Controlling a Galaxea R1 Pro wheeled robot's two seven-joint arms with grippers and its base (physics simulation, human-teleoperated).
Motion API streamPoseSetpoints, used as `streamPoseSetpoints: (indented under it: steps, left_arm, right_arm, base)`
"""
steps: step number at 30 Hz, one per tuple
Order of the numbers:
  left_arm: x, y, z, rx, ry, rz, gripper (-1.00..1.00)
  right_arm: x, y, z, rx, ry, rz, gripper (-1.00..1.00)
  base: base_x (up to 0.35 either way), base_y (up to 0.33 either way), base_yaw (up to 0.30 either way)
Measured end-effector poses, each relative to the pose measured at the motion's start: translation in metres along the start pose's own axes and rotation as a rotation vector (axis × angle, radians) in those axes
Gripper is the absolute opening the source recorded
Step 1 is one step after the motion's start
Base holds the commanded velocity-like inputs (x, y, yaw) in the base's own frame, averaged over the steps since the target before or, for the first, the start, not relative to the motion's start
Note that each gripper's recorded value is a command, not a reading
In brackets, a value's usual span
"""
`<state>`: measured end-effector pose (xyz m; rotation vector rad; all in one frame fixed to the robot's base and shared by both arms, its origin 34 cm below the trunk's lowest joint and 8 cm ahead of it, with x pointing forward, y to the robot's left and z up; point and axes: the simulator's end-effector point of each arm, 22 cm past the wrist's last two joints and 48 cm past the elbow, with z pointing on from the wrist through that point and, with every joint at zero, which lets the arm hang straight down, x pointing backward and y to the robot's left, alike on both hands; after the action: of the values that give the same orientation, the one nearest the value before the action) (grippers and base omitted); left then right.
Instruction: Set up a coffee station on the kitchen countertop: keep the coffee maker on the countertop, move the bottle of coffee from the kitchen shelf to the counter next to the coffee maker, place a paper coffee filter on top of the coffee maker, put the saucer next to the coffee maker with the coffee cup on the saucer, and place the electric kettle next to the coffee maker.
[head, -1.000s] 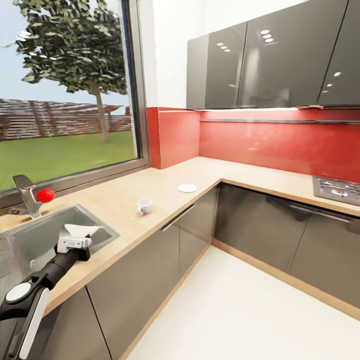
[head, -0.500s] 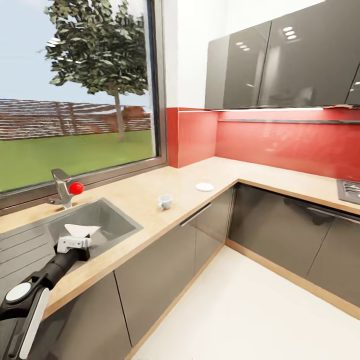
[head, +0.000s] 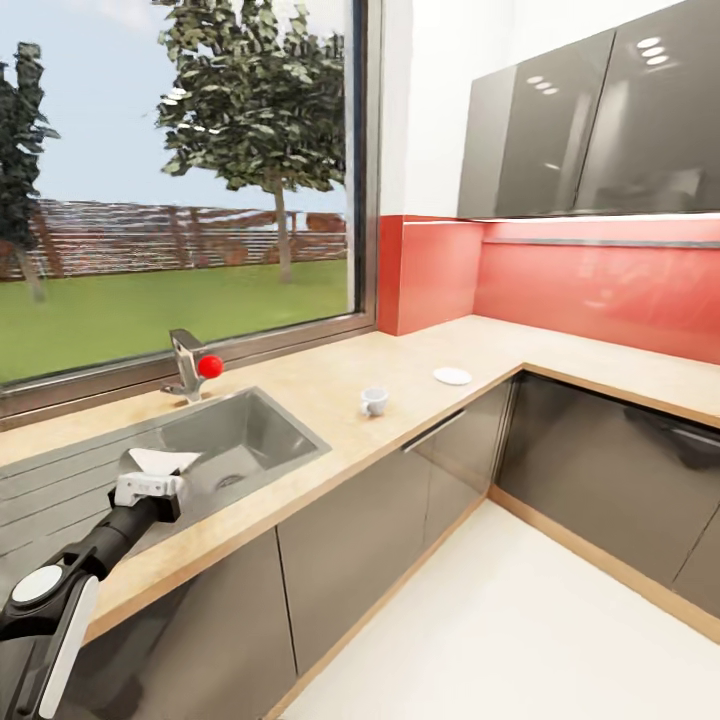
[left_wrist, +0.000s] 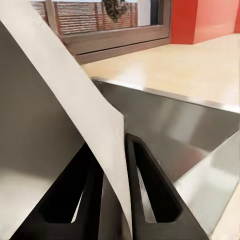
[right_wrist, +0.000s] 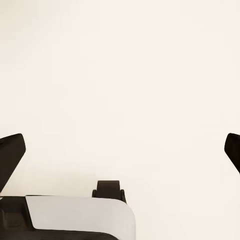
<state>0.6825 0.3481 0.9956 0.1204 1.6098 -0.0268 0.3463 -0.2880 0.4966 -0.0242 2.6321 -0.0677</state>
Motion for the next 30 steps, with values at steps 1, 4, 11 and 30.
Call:
streamPoseSetpoints:
  steps: [1,4,11,30]
  left_arm:
    - [0.0,-0.0002,0.0,0.0,0.0,0.0,-1.0]
    - [0.0002,-0.0004,0.0001,0.001,0.001,0.0,-1.0]
    - [0.0005,-0.0004,0.0001,0.001,0.002,0.0,-1.0]
    - [0.0012,-0.002,0.0004,0.003,0.003,-0.003,-1.0]
  right_arm:
    - [0.0,0.0,0.0,0.0,0.0,0.0,1.0]
    - [0.0,0.0,0.0,0.0,0.0,0.0,1.0]
    - [0.0,0.0,0.0,0.0,0.0,0.0,1.0]
    - [0.0,0.0,0.0,0.0,0.0,0.0,1.0]
  base:
    - [0.0,0.0,0.273]
    - [0.0,0.0,0.273]
    - [0.0,0.0,0.273]
    - [0.001,-0.002,0.272]
